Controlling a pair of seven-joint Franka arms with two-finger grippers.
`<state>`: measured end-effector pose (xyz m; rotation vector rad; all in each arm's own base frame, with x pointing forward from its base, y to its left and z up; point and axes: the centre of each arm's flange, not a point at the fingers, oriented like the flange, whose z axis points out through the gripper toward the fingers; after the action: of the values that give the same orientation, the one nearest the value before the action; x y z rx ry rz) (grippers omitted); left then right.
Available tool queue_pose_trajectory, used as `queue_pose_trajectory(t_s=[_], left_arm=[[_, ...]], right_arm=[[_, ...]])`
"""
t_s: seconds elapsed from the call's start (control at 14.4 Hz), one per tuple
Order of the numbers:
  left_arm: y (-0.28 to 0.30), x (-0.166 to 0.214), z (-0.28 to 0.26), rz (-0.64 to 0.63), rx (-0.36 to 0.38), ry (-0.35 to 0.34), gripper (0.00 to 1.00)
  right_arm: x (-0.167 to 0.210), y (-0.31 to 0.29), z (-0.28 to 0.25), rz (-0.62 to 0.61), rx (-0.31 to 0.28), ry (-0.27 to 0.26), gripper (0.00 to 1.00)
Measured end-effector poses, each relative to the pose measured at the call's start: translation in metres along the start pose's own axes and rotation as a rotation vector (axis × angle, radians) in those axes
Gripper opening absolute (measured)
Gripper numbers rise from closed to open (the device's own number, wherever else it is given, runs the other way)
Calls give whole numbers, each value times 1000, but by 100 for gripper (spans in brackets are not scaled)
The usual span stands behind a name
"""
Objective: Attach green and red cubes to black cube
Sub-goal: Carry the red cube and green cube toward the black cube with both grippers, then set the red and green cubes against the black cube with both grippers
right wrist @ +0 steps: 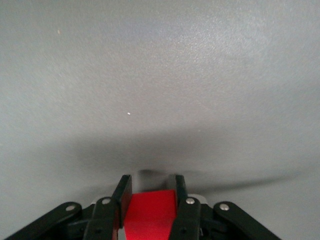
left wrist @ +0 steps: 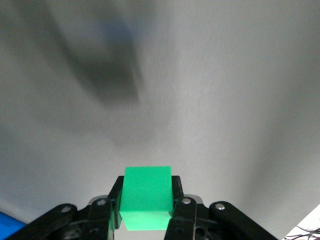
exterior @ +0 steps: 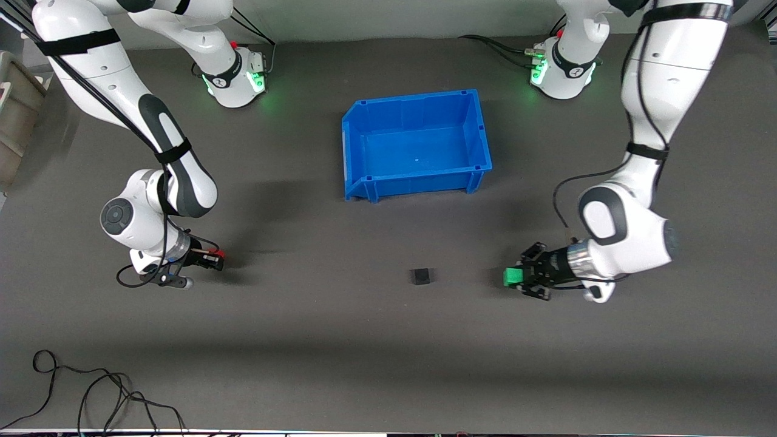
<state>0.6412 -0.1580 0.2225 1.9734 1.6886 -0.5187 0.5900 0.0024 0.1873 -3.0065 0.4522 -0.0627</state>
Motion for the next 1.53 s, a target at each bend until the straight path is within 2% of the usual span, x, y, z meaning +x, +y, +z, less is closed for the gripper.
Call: queue_pose_trajectory(t_s=[0.07, 0.28, 0.49, 0.69, 0.9, 1.04, 1.25, 1.39, 1.53], left_arm=[[-1, -9, 8, 0, 1, 6, 40], [-2, -35, 38, -18, -12, 36, 40], [-2, -58, 72, -49, -24, 55, 40], [-5, -73, 99, -72, -45, 79, 40], [-1, -81, 115, -124, -61, 80, 40], [2, -85, 123, -149, -63, 76, 40], [0, -92, 131, -148, -67, 79, 40], [-3, -98, 136, -138, -64, 80, 40], [-6, -104, 141, -129, -56, 80, 40]], right_arm=[[1, -3, -2, 69, 39, -20, 39], [11, -19, -17, 288, 150, -121, 39], [21, -41, -33, 492, 167, -147, 39], [21, -96, -45, 709, 172, -153, 39], [18, -154, -43, 871, 165, -166, 39], [18, -181, -37, 950, 137, -163, 39], [16, -220, -31, 1094, 127, -165, 39], [12, -246, -24, 1171, 87, -175, 39], [4, -273, -16, 1210, 31, -141, 39]])
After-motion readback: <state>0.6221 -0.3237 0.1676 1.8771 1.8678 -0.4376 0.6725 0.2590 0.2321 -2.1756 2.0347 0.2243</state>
